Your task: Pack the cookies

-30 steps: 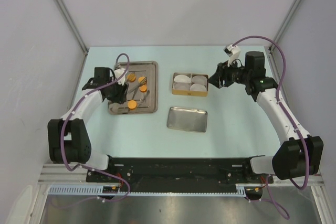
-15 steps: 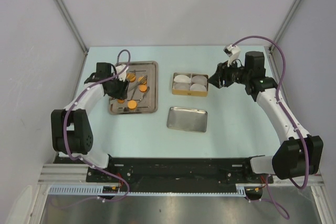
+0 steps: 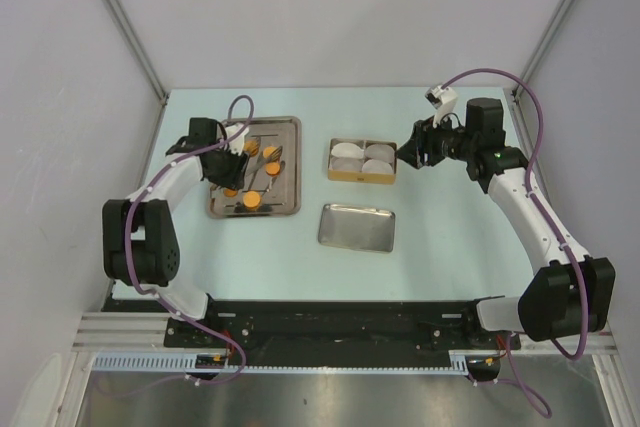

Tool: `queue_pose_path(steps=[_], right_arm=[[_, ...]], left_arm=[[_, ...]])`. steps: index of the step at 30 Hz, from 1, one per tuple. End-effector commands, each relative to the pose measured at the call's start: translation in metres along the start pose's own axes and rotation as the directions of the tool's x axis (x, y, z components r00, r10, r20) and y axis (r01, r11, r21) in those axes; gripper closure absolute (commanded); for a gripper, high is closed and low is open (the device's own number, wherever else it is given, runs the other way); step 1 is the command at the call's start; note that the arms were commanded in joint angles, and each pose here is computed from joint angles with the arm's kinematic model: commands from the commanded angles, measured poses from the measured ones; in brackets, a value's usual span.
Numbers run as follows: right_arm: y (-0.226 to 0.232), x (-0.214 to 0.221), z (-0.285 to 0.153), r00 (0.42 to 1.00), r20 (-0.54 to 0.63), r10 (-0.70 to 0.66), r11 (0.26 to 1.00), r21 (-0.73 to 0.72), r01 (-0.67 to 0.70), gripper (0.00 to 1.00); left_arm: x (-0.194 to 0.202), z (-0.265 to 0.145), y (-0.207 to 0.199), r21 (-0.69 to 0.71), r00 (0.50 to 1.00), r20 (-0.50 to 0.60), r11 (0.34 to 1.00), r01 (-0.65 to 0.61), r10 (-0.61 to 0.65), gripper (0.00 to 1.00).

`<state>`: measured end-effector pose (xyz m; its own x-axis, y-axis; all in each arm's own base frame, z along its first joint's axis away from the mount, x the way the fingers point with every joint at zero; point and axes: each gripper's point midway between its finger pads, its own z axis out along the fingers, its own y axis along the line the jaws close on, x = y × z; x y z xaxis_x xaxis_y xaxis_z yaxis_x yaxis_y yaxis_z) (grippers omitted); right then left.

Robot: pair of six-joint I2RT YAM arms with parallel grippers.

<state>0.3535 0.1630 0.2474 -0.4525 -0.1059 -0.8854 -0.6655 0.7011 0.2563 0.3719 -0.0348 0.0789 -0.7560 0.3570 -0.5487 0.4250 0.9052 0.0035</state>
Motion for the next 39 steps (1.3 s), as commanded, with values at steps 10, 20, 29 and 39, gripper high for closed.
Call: queue_pose_path(steps=[10,20,29,39], right_arm=[[-0.002,0.003,0.003,1.0,-0.006,-0.018,1.0,-0.011,0.018,0.45],[-0.002,0.003,0.002,1.0,-0.006,-0.019,1.0,-0.008,0.019,0.45],[-0.003,0.004,0.002,1.0,-0.008,-0.02,1.0,-0.005,0.019,0.45],[-0.003,0.004,0.002,1.0,-0.009,-0.02,1.0,-0.006,0.019,0.46]], left_arm=[[-0.022,-0.001,0.007,-0.039,0.997,0.043,0.998,-0.057,0.058,0.46],[-0.021,0.003,0.006,-0.032,0.998,0.033,0.998,-0.061,0.062,0.46],[-0.024,0.005,0.001,0.006,0.998,0.032,0.999,-0.051,0.051,0.49],[-0.019,0.01,-0.004,0.035,0.999,0.015,0.999,-0.031,0.031,0.5]])
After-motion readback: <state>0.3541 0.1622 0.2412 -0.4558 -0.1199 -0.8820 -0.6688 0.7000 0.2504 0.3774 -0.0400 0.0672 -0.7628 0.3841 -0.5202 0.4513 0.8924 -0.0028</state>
